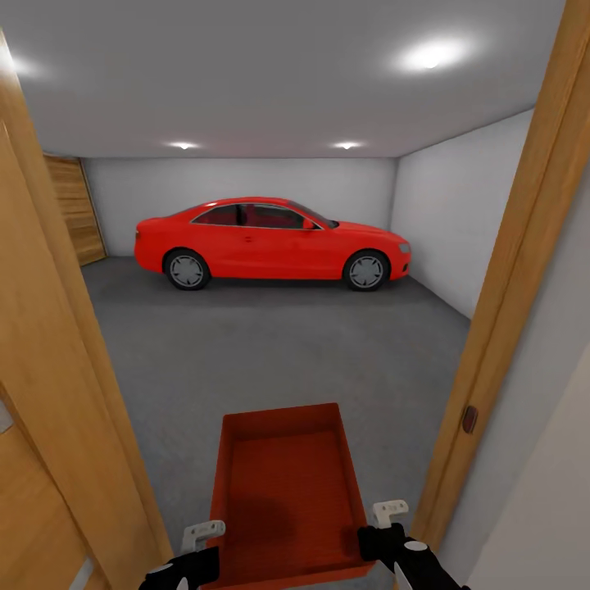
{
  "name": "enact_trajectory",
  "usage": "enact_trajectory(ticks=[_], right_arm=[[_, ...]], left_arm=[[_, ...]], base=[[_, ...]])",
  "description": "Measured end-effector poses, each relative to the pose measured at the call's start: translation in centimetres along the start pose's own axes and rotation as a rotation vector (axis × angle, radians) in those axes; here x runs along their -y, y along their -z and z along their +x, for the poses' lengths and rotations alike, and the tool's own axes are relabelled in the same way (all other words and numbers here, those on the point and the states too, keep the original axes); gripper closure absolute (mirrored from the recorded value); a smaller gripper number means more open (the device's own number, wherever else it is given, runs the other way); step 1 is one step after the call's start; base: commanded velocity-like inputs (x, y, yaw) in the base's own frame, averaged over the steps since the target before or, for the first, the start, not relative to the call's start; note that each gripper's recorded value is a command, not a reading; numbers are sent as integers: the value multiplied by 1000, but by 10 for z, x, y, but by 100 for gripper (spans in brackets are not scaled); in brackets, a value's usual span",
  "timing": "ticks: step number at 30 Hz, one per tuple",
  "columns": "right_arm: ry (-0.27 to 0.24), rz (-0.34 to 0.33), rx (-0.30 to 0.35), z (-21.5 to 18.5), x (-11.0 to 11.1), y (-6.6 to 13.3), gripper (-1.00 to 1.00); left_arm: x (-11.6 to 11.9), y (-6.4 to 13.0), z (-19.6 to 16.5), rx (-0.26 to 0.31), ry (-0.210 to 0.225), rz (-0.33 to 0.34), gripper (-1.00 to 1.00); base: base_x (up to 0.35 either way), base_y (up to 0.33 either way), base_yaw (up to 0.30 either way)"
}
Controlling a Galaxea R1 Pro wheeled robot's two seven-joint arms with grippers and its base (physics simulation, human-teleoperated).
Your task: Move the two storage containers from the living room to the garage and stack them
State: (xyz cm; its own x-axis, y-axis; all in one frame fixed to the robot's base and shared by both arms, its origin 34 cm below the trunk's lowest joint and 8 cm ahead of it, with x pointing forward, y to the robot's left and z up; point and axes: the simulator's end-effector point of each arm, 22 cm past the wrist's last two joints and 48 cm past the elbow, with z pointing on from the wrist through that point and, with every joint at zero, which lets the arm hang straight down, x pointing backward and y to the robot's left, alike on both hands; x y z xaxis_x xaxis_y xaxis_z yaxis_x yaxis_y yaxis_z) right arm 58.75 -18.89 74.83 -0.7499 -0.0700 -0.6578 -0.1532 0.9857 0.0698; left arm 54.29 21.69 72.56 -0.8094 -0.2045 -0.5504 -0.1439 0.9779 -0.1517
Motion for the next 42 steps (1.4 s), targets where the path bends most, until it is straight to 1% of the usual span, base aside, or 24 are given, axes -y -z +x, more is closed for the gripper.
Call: enact_trajectory(ticks=[5,28,42], right_arm=[[1,0,1,0,0,0,100],[0,0,1,0,0,0,100],[0,0,0,0,0,0,100]], left_arm=[[0,0,0,1,0,0,100],[0,0,0,1,0,0,100],[0,0,0,0,0,0,100]], base=[[143,0,0],[321,0,0],[28,-9,0]])
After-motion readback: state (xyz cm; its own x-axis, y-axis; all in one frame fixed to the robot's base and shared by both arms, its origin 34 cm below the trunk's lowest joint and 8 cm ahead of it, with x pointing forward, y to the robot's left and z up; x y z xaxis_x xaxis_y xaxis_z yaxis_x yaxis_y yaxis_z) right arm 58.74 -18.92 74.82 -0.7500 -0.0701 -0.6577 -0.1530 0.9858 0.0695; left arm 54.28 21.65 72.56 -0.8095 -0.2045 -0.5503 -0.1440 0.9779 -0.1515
